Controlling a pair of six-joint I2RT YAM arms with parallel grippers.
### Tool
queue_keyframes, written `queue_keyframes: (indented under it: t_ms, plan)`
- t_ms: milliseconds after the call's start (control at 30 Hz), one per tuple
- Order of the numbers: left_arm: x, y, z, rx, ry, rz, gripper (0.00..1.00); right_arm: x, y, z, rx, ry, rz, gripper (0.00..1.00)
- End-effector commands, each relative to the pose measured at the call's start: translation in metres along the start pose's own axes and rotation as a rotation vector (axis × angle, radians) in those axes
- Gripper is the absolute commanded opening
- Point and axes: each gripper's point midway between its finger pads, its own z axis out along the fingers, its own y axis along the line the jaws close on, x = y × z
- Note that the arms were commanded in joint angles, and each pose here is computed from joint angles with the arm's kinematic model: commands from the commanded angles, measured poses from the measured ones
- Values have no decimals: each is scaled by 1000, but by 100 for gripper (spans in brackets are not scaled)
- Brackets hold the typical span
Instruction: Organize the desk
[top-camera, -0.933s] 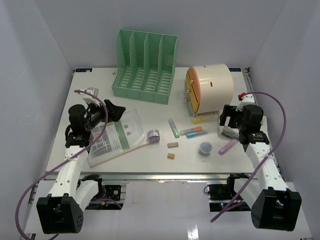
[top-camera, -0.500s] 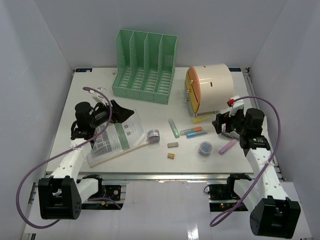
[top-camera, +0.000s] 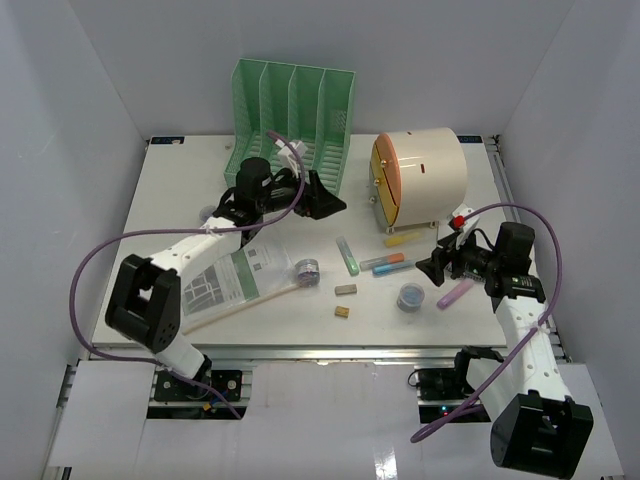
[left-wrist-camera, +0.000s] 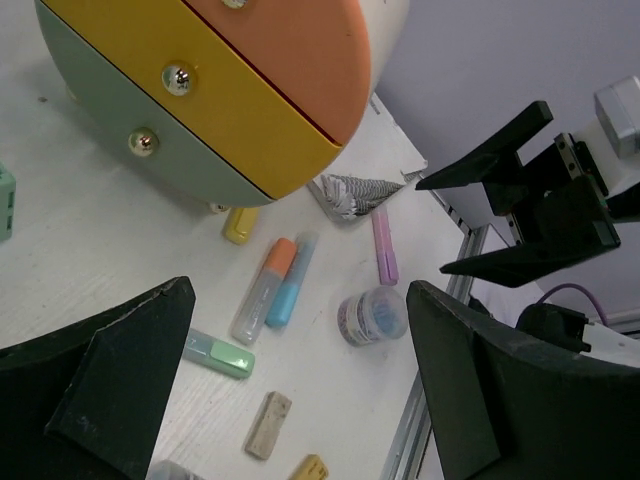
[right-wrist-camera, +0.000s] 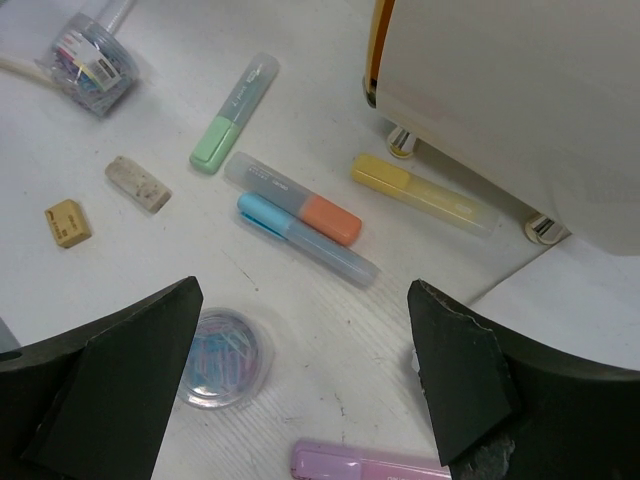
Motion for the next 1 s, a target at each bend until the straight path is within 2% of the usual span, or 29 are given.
queue_keyframes:
  t_ms: [0,100,133,367,633,767,967]
  plan:
    - [-37,3,38,18,-68,44,98,-26,10,-6,-75,-88,-23,90]
    - [-48,3,62,87,-81,15,98,-26,10,-5,-84,-91,-24,92]
    - [-63,-1,71,115,-115,7,98,-25,11,-5,-88,-91,-26,93]
    - [-83,11,110,125,-162,-108,94,-25,14,-6,-95,-102,-54,98]
    - [-89,23,138,129,-168,-248,76,-27,15,-7,-94,-106,-68,100]
    - [-86,29,149,100,-161,-291,63,-27,13,-7,-82,-104,-73,100]
    - [-79,28,157,104,-144,-313,60,-27,11,-8,-72,-102,-77,100]
